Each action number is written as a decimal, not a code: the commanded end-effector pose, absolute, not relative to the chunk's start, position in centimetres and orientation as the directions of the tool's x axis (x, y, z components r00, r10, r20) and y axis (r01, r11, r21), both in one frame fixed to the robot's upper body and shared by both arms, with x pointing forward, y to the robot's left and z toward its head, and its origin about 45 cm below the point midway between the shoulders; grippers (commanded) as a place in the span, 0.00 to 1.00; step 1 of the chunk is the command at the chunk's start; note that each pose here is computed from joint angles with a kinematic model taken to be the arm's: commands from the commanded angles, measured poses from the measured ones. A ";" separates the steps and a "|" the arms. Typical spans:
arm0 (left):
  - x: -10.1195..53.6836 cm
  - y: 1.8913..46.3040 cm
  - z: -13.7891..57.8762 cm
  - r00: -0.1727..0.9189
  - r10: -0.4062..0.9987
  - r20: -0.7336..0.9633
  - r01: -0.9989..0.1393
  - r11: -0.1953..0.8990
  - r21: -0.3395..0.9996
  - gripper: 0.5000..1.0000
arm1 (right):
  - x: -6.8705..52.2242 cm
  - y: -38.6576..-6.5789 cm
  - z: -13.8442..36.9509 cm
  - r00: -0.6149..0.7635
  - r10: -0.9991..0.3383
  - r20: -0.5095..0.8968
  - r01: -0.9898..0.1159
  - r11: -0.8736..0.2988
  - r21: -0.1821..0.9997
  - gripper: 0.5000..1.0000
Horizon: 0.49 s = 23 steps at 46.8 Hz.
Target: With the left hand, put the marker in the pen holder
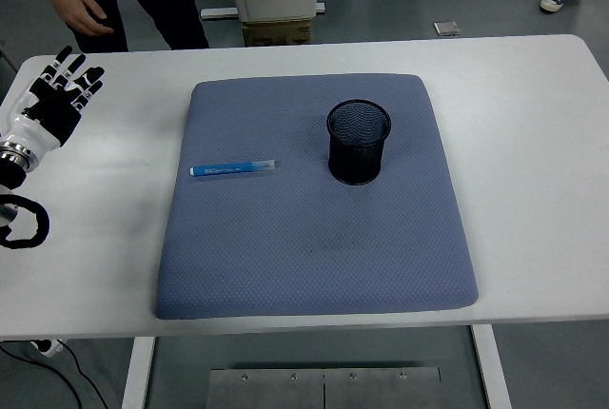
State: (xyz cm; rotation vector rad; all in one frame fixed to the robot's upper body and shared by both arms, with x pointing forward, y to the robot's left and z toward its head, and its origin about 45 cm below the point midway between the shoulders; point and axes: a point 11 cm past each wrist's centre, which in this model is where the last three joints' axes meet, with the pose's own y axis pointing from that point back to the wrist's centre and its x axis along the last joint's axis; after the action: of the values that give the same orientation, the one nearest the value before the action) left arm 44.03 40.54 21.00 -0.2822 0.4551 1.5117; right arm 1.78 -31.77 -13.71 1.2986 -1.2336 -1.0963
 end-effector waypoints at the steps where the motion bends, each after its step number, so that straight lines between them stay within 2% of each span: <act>1: 44.0 40.6 21.0 -0.002 0.891 -0.453 -0.994 0.049 0.101 1.00 | 1.8 -31.8 -13.7 0.071 -0.997 0.021 -0.096 0.014 0.995 1.00; 23: 43.8 40.8 20.6 -0.017 0.890 -0.456 -0.993 0.037 0.110 1.00 | 1.8 -31.8 -13.7 0.071 -0.997 0.021 -0.096 0.014 0.995 1.00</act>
State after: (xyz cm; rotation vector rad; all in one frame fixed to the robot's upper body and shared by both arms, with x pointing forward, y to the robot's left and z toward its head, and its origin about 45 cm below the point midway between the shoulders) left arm 43.86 40.76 20.74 -0.2774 0.4588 1.5210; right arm 1.78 -31.77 -13.71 1.2985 -1.2335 -1.0962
